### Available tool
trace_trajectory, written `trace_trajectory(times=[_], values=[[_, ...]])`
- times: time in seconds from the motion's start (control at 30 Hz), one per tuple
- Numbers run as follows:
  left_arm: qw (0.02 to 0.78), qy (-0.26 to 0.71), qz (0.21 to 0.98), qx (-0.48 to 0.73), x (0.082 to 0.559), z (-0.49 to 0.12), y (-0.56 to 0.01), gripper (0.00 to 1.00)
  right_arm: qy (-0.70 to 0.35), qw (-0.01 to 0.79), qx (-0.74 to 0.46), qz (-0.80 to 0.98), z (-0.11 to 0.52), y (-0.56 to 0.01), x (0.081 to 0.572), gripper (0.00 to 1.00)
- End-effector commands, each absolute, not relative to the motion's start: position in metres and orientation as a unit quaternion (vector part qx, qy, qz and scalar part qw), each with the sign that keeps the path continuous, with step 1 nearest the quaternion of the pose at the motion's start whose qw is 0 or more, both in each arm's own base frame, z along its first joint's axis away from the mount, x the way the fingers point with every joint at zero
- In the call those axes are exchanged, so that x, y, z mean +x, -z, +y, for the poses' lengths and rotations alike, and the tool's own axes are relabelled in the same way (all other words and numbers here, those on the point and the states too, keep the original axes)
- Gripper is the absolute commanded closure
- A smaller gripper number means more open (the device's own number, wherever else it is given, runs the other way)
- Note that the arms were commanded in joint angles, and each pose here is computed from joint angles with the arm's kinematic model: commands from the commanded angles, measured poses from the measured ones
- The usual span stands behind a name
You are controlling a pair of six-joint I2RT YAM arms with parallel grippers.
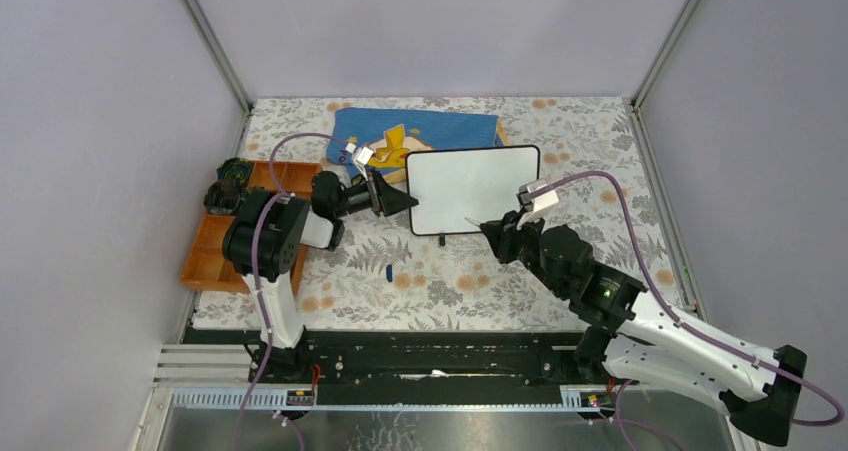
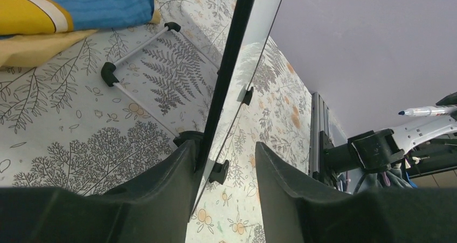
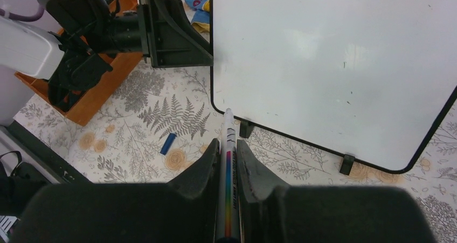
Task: Write a sentence on the whiteboard
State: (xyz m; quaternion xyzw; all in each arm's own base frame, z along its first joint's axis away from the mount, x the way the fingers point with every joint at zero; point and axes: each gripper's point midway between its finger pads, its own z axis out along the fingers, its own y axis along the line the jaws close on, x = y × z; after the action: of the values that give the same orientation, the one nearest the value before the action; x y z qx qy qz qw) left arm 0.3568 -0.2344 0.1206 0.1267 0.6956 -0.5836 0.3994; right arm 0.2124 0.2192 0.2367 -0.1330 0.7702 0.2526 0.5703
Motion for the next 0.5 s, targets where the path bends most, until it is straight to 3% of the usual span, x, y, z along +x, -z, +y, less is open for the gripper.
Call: trace_trajectory(times=[0.0,0.23,0.47], values=[[0.420,0.580,0.681,0.154,0.358,-0.238,-0.122,0.51,-0.293,0.603,-0.116,0.733,0.235,-0.276,0.220,1.00],[0.419,0.574,0.688,0.149,0.359,-0.238,-0.114,0.59,-0.275,0.602,-0.114,0.741,0.248,-0.268,0.235,1.00],[0.416,0.576,0.687,0.150,0.361,-0.239,-0.112,0.52,-0.287,0.612,-0.110,0.729,0.261,-0.274,0.243,1.00]])
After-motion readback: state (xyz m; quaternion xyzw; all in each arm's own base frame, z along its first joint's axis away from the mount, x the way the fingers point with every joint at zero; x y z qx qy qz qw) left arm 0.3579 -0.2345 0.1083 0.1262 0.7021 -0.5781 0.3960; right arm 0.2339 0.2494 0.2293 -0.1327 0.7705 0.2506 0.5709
